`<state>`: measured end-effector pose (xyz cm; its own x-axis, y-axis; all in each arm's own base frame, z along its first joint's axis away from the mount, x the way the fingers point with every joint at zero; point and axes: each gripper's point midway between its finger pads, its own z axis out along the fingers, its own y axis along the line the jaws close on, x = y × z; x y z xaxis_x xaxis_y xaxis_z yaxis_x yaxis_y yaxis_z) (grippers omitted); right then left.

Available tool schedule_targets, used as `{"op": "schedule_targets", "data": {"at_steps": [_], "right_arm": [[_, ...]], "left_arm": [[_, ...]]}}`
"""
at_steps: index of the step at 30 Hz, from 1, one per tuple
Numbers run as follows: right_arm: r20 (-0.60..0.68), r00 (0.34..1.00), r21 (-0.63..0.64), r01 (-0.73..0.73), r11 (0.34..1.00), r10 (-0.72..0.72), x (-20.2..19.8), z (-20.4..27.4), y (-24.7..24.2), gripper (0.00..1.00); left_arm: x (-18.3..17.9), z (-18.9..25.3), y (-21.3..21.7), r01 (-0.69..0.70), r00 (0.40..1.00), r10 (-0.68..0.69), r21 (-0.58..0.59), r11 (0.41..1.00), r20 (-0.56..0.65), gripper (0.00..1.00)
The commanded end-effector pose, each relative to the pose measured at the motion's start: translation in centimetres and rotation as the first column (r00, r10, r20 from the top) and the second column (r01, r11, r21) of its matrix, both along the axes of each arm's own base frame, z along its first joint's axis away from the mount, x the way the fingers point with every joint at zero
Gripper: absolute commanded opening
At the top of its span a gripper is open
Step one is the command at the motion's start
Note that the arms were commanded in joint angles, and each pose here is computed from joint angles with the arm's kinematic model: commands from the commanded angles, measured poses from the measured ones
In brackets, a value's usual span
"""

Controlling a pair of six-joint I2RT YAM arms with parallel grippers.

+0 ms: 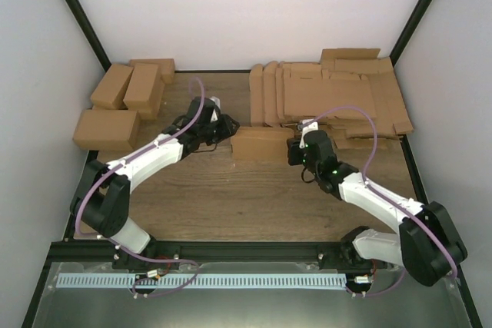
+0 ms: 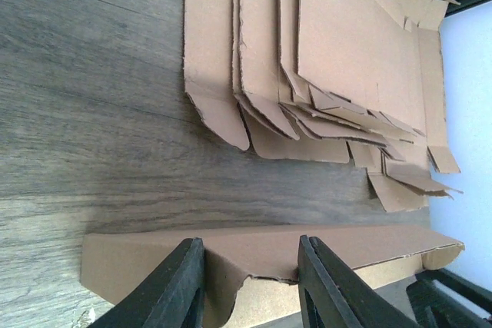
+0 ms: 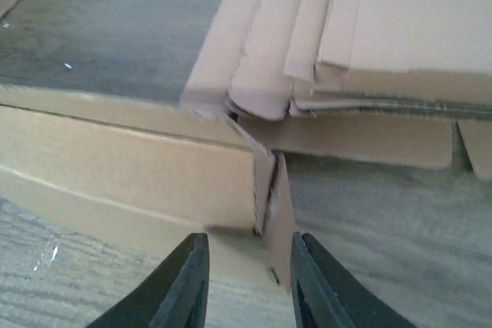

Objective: Fold the paper box

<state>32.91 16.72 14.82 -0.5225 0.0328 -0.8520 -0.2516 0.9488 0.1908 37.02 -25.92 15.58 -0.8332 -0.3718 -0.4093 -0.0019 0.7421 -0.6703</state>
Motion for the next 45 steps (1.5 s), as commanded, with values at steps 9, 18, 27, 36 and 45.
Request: {"op": "schedule_targets", "data": {"at_steps": [9, 18, 27, 36, 45], "right_arm": [[-0.082, 0.996, 0.062, 0.027, 0.998, -0.022, -1.5, 3.1, -0.6, 0.61], [-0.269, 0.948, 0.197, 0.228, 0.954, -0.171, 1.3, 4.6, -1.2, 0.74], [-0.378, 0.902, 0.225, 0.306, 0.925, -0.207, 3.2, 1.8, 0.0, 0.64], [-0.314, 0.925, 0.228, 0.293, 0.929, -0.214, 4.6, 4.3, -0.2, 0.66], [-0.313, 0.927, 0.172, 0.271, 0.947, -0.208, 6.7, 4.6, 0.3, 0.60]], "left_arm": [[-2.9, -5.4, 2.6, 0.004, 0.990, 0.023, 0.192, 0.981, -0.138, 0.33], [-2.6, -4.4, 2.6, 0.003, 0.993, 0.021, 0.206, 0.978, -0.114, 0.35], [-2.4, -4.1, 2.4, 0.007, 0.994, 0.016, 0.205, 0.979, -0.112, 0.36], [-2.0, -3.8, 2.1, 0.021, 0.994, 0.002, 0.211, 0.977, -0.109, 0.36], [-1.8, -3.4, 1.8, 0.034, 0.994, -0.012, 0.210, 0.977, -0.105, 0.36]]}}
